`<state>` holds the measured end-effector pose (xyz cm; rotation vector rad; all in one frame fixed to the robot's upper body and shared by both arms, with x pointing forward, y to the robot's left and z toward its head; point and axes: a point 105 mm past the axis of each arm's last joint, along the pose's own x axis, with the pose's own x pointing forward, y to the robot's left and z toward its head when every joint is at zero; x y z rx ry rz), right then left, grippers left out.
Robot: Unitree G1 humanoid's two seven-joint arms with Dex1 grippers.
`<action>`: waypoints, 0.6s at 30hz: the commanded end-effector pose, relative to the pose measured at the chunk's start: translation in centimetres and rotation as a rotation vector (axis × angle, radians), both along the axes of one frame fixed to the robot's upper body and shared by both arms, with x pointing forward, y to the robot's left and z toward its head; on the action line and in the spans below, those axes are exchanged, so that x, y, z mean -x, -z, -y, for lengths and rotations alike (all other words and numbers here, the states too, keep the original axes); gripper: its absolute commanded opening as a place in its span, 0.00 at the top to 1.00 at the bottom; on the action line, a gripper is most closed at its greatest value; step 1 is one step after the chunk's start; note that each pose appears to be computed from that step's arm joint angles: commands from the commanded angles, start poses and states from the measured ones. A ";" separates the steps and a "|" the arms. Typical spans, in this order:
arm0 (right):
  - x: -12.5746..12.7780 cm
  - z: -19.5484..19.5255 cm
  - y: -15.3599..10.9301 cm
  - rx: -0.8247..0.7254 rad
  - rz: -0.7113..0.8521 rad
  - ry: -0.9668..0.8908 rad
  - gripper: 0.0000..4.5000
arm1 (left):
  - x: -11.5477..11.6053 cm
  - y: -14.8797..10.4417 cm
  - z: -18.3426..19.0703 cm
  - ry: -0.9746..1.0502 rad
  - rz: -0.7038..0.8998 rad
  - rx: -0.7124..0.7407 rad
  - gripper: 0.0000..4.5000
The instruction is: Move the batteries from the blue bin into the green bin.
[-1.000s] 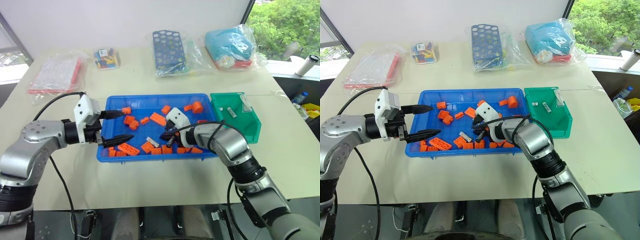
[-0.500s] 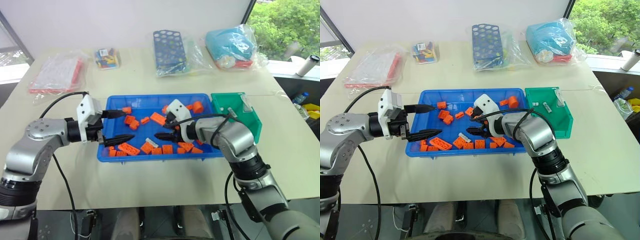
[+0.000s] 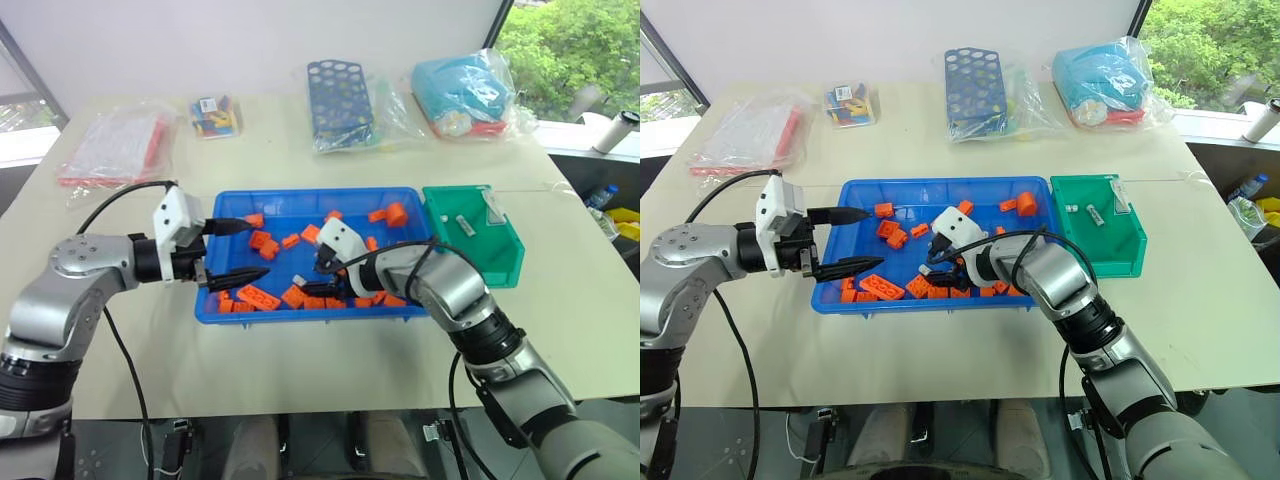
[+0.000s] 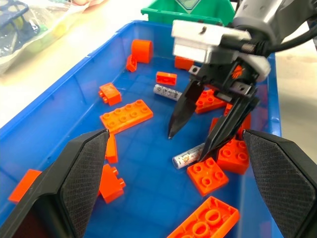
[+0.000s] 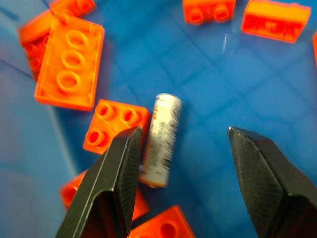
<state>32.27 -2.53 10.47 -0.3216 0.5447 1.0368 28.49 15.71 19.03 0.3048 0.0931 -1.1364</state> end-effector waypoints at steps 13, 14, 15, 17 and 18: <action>-0.7 0.8 -3.6 -0.132 0.030 0.032 0.98 | 0.1 -1.1 0.3 0.011 0.053 0.000 0.00; -0.8 1.2 -5.1 -0.179 0.035 0.051 0.98 | 0.0 -1.0 0.4 0.016 0.052 0.005 0.00; -1.0 1.7 -6.3 -0.222 0.038 0.073 0.98 | 0.0 -0.8 0.6 0.020 0.051 0.010 0.00; -1.6 4.5 -8.5 -0.286 0.050 0.161 0.98 | -0.1 -0.5 0.8 0.027 0.050 0.018 0.00; -1.8 6.1 -9.3 -0.302 0.059 0.212 0.98 | -0.2 -0.4 0.9 0.029 0.049 0.023 0.00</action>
